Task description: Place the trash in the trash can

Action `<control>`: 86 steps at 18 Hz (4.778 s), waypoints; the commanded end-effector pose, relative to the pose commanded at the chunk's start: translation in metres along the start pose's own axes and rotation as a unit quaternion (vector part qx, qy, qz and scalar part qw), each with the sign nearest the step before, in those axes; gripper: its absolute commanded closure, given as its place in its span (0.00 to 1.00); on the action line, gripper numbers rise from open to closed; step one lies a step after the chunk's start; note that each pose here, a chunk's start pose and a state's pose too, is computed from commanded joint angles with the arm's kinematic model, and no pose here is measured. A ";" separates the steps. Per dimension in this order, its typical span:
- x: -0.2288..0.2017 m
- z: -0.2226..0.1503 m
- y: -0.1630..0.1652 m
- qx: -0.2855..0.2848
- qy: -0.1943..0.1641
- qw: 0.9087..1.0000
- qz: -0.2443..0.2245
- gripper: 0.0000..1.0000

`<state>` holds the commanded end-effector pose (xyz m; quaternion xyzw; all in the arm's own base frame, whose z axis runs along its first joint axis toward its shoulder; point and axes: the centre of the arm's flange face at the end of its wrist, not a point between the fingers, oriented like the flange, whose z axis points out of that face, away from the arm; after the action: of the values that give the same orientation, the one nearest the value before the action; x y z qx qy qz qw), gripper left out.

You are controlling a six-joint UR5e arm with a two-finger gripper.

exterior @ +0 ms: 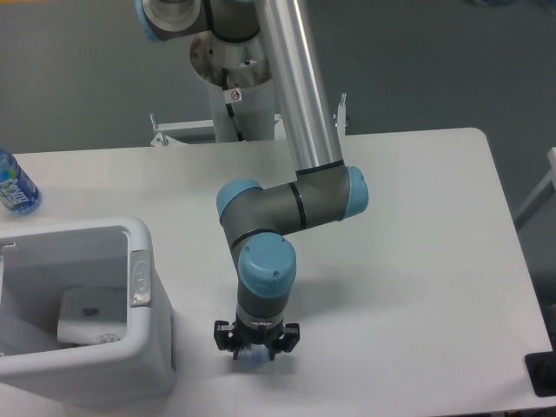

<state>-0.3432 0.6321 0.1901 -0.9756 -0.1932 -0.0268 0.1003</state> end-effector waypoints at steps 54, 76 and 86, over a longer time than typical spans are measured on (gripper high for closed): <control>0.065 -0.387 -0.077 0.361 0.026 0.930 -0.068 0.48; 0.193 -0.351 -0.085 0.331 0.132 0.934 0.003 0.26; 0.125 -0.367 -0.075 0.343 0.094 0.935 -0.011 0.00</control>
<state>-0.2615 0.6712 0.5743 -0.8730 -0.1911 -0.0518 0.4458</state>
